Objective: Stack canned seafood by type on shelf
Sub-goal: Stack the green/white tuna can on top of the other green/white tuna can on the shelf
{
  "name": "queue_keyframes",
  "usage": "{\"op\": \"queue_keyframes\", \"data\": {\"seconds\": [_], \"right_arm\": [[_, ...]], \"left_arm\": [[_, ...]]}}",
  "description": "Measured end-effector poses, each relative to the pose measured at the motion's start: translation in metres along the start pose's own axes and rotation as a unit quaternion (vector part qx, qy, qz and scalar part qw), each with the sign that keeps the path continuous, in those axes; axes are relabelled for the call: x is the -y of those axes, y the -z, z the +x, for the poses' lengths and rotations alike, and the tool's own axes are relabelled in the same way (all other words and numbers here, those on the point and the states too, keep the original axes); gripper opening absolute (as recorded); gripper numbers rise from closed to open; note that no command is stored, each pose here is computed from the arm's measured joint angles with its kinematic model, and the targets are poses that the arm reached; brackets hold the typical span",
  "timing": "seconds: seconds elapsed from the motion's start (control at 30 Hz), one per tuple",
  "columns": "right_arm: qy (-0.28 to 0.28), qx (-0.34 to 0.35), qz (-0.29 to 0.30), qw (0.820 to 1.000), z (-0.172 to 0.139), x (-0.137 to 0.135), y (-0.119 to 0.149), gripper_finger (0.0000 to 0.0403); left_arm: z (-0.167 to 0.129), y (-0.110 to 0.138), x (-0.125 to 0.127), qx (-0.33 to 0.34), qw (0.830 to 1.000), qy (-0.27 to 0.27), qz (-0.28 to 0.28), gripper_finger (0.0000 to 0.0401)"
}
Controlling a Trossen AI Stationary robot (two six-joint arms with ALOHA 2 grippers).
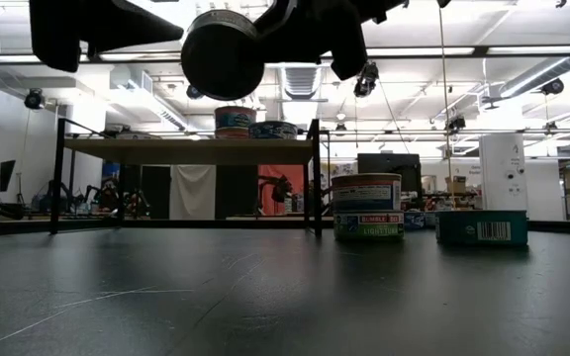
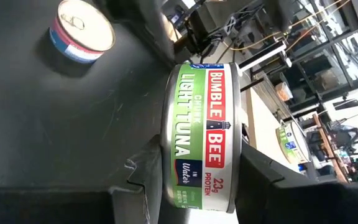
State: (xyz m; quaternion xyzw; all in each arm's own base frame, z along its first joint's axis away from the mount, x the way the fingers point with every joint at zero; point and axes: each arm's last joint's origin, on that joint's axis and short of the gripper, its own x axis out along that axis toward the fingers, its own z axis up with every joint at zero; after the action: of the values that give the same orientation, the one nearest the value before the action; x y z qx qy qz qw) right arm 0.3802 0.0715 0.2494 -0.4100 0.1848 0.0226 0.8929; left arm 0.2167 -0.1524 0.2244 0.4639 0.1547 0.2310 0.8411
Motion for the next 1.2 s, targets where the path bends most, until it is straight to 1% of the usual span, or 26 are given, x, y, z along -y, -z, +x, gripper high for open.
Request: {"op": "queue_keyframes", "data": {"seconds": [0.13, 0.37, 0.53, 0.67, 0.73, 1.03, 1.2], "right_arm": [[0.001, 0.000, -0.006, 1.000, 0.000, 0.000, 0.000, 0.0130], [0.005, 0.002, -0.005, 1.000, 0.000, 0.001, -0.001, 0.0130], [0.005, 0.002, -0.007, 1.000, 0.000, 0.001, -0.001, 0.0130], [0.005, 0.002, -0.018, 1.000, 0.000, 0.000, -0.001, 0.0130], [0.005, 0.002, -0.018, 1.000, 0.000, 0.001, -0.001, 0.0130], [0.004, 0.001, -0.019, 1.000, 0.000, 0.000, -0.001, 0.0130], [0.003, 0.001, -0.030, 1.000, 0.000, 0.000, -0.001, 0.0130]], "left_arm": [[0.001, -0.002, 0.003, -0.011, 1.000, -0.003, 0.020, 0.0326], [0.001, 0.003, 0.007, -0.014, 0.999, -0.002, 0.029, 0.0326], [0.001, 0.003, 0.007, -0.006, 1.000, 0.005, 0.024, 0.0320], [0.009, 0.003, 0.006, 0.016, 0.999, 0.030, -0.008, 0.0307], [0.013, 0.004, 0.005, 0.017, 0.999, 0.033, -0.017, 0.0299], [0.017, 0.006, 0.005, 0.017, 0.999, 0.038, -0.014, 0.0264], [0.020, 0.007, 0.004, 0.011, 0.999, 0.035, -0.028, 0.0237]]}}
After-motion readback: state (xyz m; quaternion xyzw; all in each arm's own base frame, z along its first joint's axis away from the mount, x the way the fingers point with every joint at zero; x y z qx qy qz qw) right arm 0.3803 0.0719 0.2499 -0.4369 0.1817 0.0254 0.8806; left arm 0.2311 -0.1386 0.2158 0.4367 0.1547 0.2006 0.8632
